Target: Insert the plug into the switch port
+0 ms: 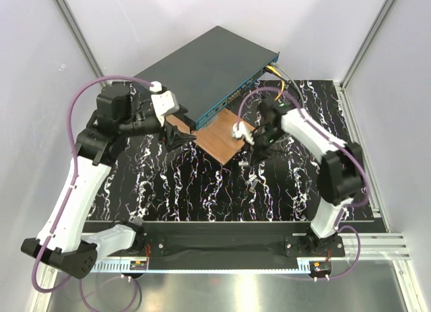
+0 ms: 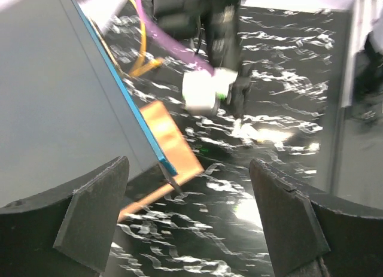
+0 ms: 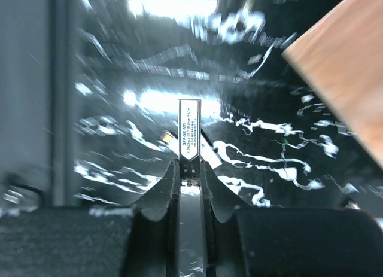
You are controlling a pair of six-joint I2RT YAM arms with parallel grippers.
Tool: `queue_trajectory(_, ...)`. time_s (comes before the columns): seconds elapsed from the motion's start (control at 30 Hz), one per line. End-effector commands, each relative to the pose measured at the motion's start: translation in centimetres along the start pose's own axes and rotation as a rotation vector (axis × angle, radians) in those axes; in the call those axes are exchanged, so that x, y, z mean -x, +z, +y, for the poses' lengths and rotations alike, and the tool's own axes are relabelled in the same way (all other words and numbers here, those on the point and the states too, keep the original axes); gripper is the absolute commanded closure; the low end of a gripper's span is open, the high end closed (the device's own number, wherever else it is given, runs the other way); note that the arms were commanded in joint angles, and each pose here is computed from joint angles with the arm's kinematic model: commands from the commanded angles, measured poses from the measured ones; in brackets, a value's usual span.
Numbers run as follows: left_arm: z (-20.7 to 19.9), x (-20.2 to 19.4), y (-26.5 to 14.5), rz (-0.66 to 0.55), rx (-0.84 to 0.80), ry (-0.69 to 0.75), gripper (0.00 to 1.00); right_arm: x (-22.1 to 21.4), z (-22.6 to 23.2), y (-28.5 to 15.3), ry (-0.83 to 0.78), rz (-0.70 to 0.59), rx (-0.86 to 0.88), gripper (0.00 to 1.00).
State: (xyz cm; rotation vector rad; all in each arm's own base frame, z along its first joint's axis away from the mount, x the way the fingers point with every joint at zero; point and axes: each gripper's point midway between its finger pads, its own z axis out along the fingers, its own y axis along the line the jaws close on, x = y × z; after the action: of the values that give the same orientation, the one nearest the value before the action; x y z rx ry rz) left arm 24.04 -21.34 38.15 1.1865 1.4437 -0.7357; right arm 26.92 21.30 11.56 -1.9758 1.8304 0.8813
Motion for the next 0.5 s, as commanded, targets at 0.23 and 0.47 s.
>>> queue_trajectory(0.23,-7.9,0.7,1.1,0.013,-0.247,0.626,0.13,11.9,9.7,-8.5,0.271,-0.471,0.226,1.0)
queue_trajectory(0.47,-10.8,-1.9,5.3,0.078,-0.393,0.818,0.18,13.7,12.2,-9.3,0.372,-0.598,0.348,1.0)
